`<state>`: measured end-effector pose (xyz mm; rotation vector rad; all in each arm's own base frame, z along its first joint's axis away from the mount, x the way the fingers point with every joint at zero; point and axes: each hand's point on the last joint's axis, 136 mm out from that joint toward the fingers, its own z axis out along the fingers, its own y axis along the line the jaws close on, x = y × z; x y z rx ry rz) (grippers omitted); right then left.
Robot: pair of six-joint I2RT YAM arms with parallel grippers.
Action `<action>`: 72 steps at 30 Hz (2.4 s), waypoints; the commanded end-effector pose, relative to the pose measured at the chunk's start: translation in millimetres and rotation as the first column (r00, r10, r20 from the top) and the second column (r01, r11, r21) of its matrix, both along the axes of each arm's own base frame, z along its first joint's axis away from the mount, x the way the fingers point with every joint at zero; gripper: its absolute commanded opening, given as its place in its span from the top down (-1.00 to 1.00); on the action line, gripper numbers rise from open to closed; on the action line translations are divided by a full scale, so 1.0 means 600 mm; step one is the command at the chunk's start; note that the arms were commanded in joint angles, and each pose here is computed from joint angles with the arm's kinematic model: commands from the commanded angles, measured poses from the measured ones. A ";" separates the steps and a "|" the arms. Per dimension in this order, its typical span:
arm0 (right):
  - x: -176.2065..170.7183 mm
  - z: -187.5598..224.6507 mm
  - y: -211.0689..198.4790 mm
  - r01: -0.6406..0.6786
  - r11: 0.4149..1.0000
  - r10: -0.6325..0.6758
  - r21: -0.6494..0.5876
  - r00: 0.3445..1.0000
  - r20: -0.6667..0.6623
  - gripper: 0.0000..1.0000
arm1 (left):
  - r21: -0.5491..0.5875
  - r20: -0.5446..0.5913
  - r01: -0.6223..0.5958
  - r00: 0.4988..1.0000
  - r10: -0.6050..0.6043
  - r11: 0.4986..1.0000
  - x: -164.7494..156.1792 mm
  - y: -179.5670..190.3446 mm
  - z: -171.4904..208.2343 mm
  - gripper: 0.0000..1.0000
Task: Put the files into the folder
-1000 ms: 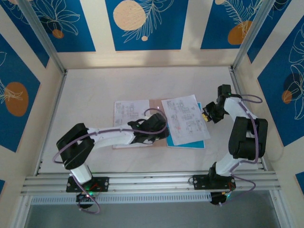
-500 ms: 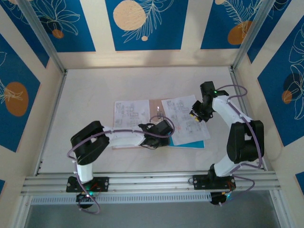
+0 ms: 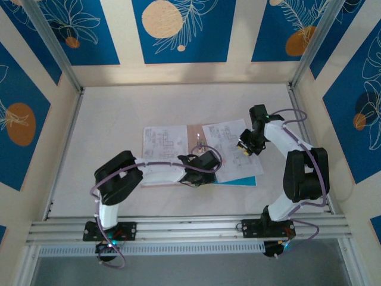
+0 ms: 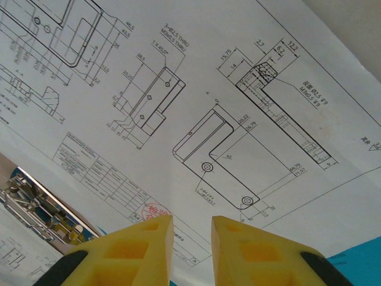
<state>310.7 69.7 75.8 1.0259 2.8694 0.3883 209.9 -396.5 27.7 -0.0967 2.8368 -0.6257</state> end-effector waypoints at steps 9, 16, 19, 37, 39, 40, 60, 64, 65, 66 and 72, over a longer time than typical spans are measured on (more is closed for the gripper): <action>-0.013 0.006 0.002 -0.005 1.000 0.005 0.008 1.000 0.012 0.49 | -0.035 0.020 -0.001 1.000 0.002 0.999 0.000 -0.023 0.007 0.81; -0.016 0.010 -0.003 0.006 1.000 -0.006 0.007 1.000 0.022 0.49 | -0.082 0.043 -0.004 0.999 0.007 0.997 -0.002 -0.028 0.019 0.95; -0.013 0.017 -0.003 0.003 1.000 -0.004 0.007 0.999 0.036 0.49 | -0.074 0.053 -0.020 0.998 0.024 0.997 -0.001 -0.018 0.024 1.00; -0.011 0.045 0.016 -0.059 0.998 0.061 -0.017 0.994 0.090 0.48 | -0.281 0.232 -0.037 0.967 0.105 0.959 0.023 -0.008 0.041 1.00; -0.010 0.044 0.017 -0.061 0.998 0.062 -0.015 0.994 0.090 0.48 | -0.303 0.234 -0.046 0.965 0.121 0.952 0.024 -0.009 0.045 1.00; -0.011 0.044 0.019 -0.063 0.998 0.064 -0.014 0.994 0.090 0.48 | -0.311 0.237 -0.045 0.964 0.123 0.949 0.025 -0.011 0.048 1.00; -0.009 0.062 0.027 -0.076 0.997 0.079 -0.023 0.990 0.114 0.47 | -0.408 0.110 -0.155 0.970 0.217 0.900 0.018 -0.004 0.005 1.00; -0.009 0.059 0.029 -0.077 0.997 0.079 -0.023 0.991 0.109 0.47 | -0.419 0.105 -0.138 0.974 0.199 0.897 0.019 -0.016 0.012 1.00; -0.009 0.059 0.029 -0.077 0.997 0.079 -0.022 0.991 0.109 0.47 | -0.417 0.101 -0.136 0.976 0.194 0.899 0.019 -0.018 0.012 1.00; -0.009 0.060 0.030 -0.079 0.997 0.081 -0.022 0.991 0.110 0.47 | -0.411 0.097 -0.143 0.975 0.199 0.900 0.019 -0.015 0.010 1.00; -0.009 0.060 0.031 -0.081 0.996 0.084 -0.025 0.990 0.110 0.47 | -0.391 0.101 -0.182 0.966 0.238 0.902 0.022 0.007 0.012 1.00</action>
